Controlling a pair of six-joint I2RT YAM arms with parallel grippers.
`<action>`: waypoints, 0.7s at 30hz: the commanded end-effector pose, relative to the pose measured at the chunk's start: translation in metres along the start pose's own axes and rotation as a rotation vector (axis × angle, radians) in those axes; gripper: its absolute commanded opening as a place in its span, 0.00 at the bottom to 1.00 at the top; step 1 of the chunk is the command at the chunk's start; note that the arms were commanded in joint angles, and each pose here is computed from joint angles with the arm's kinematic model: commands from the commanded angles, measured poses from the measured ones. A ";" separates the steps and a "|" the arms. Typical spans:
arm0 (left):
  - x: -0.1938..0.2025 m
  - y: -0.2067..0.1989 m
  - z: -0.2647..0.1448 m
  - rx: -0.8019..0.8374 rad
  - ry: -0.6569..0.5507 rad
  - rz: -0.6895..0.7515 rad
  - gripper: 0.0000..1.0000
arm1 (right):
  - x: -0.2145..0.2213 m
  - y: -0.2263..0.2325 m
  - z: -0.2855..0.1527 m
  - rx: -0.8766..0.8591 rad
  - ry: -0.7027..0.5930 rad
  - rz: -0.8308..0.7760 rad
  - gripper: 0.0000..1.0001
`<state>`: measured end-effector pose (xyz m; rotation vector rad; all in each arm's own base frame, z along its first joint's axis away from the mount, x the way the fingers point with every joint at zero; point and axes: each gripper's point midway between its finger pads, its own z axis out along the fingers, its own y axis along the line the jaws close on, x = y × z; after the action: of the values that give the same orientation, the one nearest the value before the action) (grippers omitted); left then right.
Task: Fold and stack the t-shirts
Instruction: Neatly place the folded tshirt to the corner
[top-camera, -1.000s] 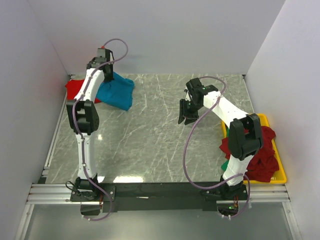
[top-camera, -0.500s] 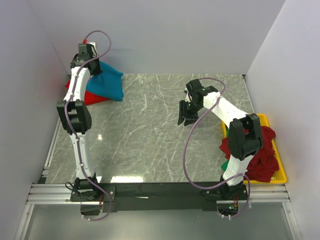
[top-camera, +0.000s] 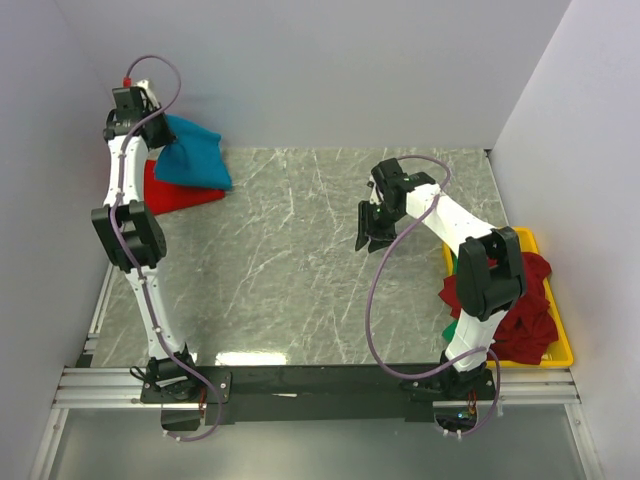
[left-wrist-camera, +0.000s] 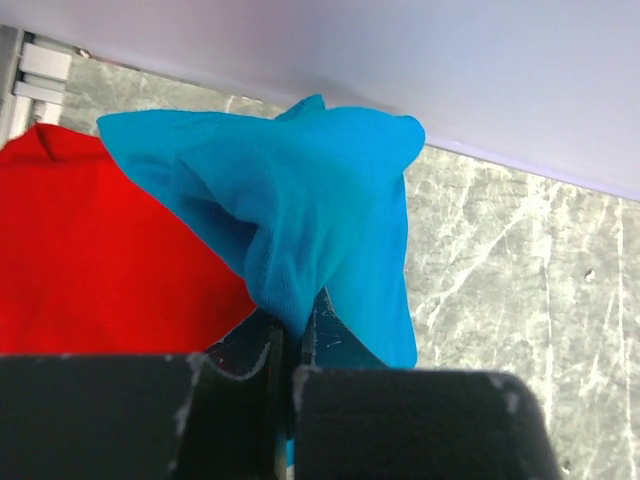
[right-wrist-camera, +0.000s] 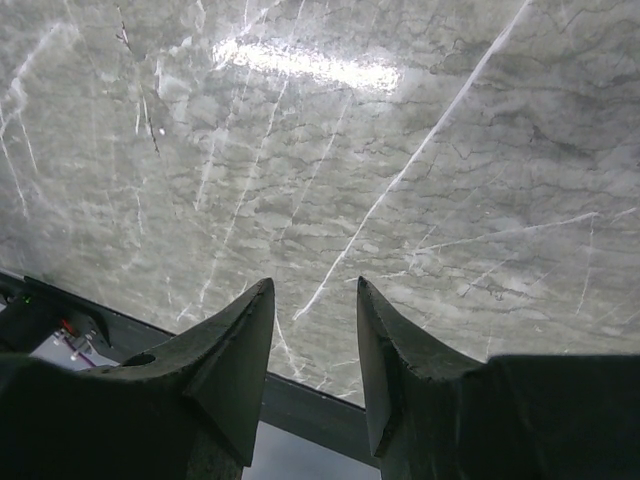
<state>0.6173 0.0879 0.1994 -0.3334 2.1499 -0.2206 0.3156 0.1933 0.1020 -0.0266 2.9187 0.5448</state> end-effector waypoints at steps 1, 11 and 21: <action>-0.024 -0.013 -0.018 0.081 -0.063 -0.007 0.00 | -0.007 0.011 -0.011 -0.009 -0.033 -0.042 0.46; -0.002 0.020 -0.012 0.043 0.001 -0.044 0.00 | -0.005 0.014 -0.011 -0.009 -0.029 -0.048 0.46; 0.010 0.054 -0.003 -0.019 0.027 -0.079 0.00 | -0.003 0.014 -0.010 -0.002 -0.025 -0.053 0.46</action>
<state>0.5960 0.1269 0.1573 -0.4346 2.2247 -0.2644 0.3084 0.1983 0.1013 -0.0566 2.9351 0.5337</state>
